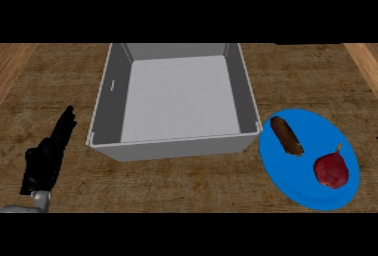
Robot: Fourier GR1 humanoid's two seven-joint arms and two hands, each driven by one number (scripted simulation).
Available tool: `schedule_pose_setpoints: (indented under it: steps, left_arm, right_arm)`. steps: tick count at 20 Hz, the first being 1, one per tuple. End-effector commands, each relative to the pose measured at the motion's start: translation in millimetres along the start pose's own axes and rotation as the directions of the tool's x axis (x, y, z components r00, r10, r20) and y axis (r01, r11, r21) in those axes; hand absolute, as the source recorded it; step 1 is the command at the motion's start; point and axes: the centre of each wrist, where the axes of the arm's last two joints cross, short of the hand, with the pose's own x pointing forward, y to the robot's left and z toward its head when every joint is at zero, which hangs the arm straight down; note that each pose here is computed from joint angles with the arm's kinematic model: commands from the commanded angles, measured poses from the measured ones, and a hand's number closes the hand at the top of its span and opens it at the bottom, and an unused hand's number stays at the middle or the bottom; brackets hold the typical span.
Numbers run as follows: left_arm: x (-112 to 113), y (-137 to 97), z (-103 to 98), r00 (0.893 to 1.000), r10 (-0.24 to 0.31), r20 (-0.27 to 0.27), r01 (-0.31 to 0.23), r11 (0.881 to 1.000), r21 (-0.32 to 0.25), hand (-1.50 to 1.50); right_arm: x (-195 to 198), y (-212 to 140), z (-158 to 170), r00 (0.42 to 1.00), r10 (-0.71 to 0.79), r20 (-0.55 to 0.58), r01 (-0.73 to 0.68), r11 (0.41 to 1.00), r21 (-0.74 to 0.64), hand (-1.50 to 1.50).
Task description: Pick the pear from the plate and place it in the cardboard box
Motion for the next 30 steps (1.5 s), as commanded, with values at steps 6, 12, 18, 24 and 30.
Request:
schedule_pose_setpoints:
  steps: [6, 12, 18, 24, 30]
  left_arm:
    - [-2, -10, 1, 1.000, -0.018, -0.009, 0.019, 1.000, 0.025, 0.00]
    - [-1, -15, 8, 1.000, -0.021, 0.003, 0.021, 1.000, 0.016, 0.00]
    - [1, -14, 4, 1.000, -0.014, 0.007, 0.014, 1.000, -0.015, 0.00]
    - [1, 3, -6, 1.000, -0.016, 0.003, 0.016, 1.000, -0.005, 0.00]
    - [22, -30, 9, 1.000, -0.010, -0.006, 0.010, 1.000, 0.004, 0.00]
  right_arm:
    - [18, -72, -1, 0.884, 0.465, -0.046, -0.427, 0.845, 0.321, -1.50]
    - [47, -79, -5, 0.718, 0.693, -0.073, -0.503, 0.587, 0.634, -1.50]
    - [73, -30, 2, 0.682, 0.725, -0.093, -0.450, 0.517, 0.728, -1.50]
    - [65, -18, 11, 0.639, 0.756, -0.137, -0.454, 0.516, 0.726, -1.50]
    - [52, -3, 23, 0.587, 0.794, -0.160, -0.474, 0.497, 0.727, -1.50]
